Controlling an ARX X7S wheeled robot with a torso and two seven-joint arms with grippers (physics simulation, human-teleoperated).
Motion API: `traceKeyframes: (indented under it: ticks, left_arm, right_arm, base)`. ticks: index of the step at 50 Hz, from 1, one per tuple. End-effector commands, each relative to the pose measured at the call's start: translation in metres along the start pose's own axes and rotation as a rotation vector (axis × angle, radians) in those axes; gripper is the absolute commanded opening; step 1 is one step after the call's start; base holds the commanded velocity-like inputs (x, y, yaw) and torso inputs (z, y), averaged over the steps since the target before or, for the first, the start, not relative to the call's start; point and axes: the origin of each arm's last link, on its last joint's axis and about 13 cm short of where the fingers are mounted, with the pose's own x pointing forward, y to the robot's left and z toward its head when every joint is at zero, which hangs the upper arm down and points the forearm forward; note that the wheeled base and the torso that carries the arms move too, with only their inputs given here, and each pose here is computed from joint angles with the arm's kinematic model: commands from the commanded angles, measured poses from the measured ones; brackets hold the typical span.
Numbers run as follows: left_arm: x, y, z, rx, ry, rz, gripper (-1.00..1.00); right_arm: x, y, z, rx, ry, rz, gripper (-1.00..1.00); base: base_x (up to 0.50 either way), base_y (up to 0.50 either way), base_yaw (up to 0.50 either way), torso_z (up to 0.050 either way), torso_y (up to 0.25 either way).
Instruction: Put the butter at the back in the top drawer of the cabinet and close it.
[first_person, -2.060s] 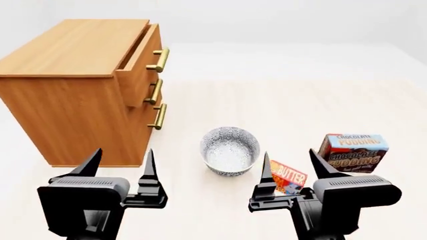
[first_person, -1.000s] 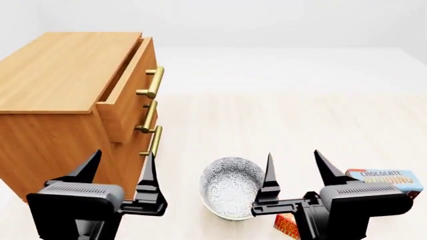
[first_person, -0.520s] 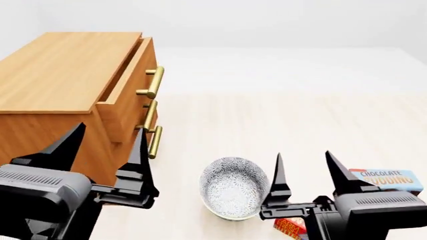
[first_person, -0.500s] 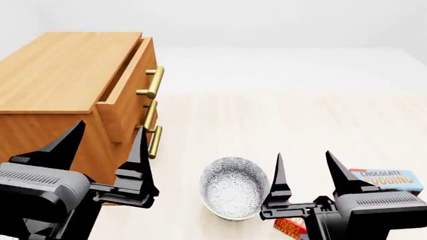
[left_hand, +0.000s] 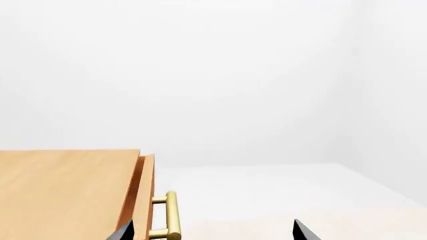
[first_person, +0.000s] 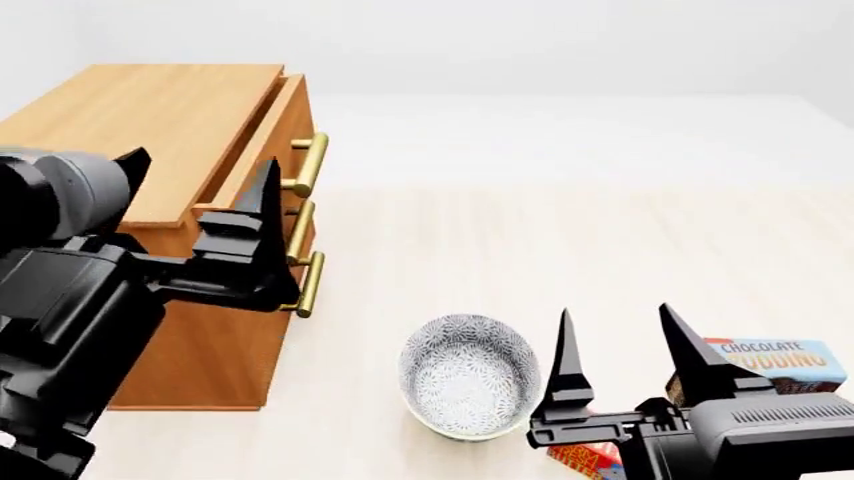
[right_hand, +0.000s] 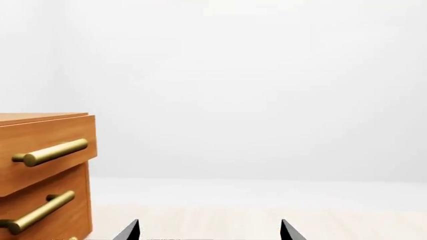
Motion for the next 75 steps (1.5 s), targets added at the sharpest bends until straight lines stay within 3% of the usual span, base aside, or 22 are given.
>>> traceKeyframes:
  ticks: [1,16,39,55,75]
  left_arm:
    - [0.021,0.002,0.049,0.072,0.099,0.036,1.0]
    - [0.076,0.004,0.104,0.172,0.377,0.122,1.0]
    - [0.146,-0.004,0.133,0.261,0.742,0.208,1.0]
    - [0.171,-0.011,0.134,0.291,0.848,0.232,1.0]
    - [0.184,-0.014,0.118,0.287,0.93,0.204,1.0]
  right_arm:
    - [0.0,-0.001,-0.001,0.005,0.006,0.015,1.0]
    - [0.001,-0.002,-0.002,0.018,0.016,0.023,1.0]
    - [0.002,-0.003,-0.002,0.015,0.023,0.027,1.0]
    - [0.003,-0.003,-0.003,0.018,0.031,0.03,1.0]
    - [0.004,-0.004,-0.004,0.022,0.039,0.036,1.0]
  base:
    - [0.0,0.0,0.0,0.0,0.0]
    - [0.0,0.0,0.0,0.0,0.0]
    - [0.0,0.0,0.0,0.0,0.0]
    - [0.0,0.0,0.0,0.0,0.0]
    - [0.0,0.0,0.0,0.0,0.0]
